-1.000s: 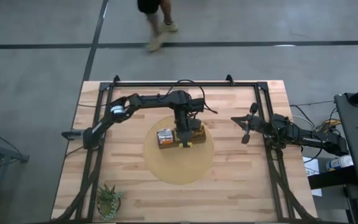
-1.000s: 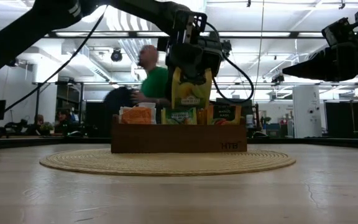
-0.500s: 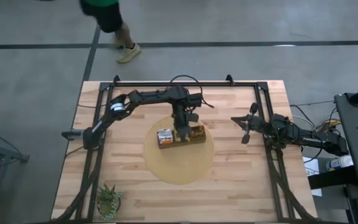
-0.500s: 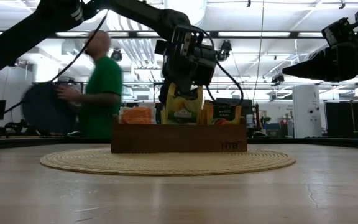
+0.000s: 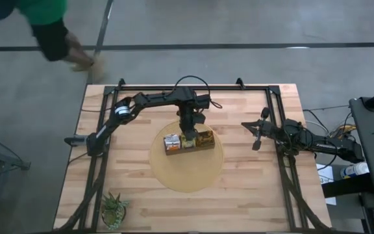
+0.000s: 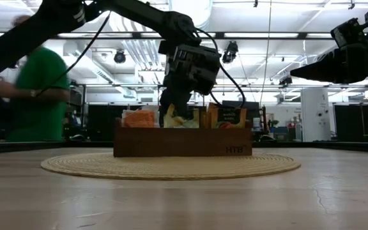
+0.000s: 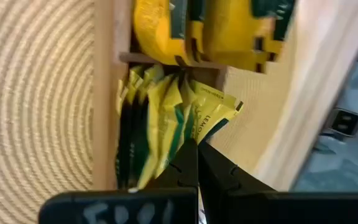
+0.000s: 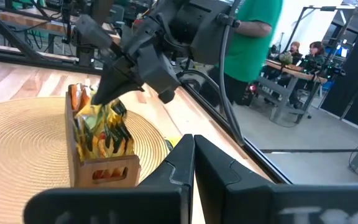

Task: Pick & Place Tea
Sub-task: Put the yellow tea bag into the wooden organizer

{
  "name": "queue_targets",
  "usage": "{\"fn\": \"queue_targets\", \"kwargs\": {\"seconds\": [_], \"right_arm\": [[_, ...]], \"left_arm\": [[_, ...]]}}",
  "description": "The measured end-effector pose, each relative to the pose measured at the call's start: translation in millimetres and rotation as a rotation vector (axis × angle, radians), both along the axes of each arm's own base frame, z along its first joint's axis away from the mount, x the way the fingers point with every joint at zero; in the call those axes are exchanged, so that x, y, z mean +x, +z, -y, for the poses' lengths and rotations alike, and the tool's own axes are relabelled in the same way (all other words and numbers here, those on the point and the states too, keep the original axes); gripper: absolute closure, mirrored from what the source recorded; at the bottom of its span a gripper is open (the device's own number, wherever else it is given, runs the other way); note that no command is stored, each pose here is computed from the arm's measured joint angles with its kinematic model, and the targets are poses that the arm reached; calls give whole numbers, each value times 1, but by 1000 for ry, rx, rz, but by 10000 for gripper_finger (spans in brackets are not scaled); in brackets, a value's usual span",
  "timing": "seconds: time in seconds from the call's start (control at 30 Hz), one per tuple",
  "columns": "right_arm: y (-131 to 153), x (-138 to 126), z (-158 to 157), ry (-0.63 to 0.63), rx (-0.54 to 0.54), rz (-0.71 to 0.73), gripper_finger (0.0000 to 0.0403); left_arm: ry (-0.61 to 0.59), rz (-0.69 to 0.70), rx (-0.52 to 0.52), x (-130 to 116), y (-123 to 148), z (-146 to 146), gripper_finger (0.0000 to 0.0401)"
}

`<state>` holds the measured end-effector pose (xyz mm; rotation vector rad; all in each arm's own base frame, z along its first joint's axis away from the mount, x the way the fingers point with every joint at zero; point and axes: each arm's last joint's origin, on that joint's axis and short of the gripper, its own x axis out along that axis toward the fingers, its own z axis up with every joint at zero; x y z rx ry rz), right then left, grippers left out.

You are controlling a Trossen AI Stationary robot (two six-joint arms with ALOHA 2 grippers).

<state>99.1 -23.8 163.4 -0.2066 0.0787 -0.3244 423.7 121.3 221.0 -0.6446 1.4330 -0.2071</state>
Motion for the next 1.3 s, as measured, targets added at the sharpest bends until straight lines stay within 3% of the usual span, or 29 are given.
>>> {"fn": "queue_targets", "kwargs": {"seconds": [0.4,0.73,1.07,1.3], "right_arm": [[0,0,0,0,0,0,394],[0,0,0,0,0,0,394],[0,0,0,0,0,0,394],[0,0,0,0,0,0,394]], "left_arm": [[32,-37,24,2,0,6,401],[-52,-8,32,5,0,21,397],[-59,-61,36,1,1,24,286],[-39,-109,214,-5,13,22,243]]}}
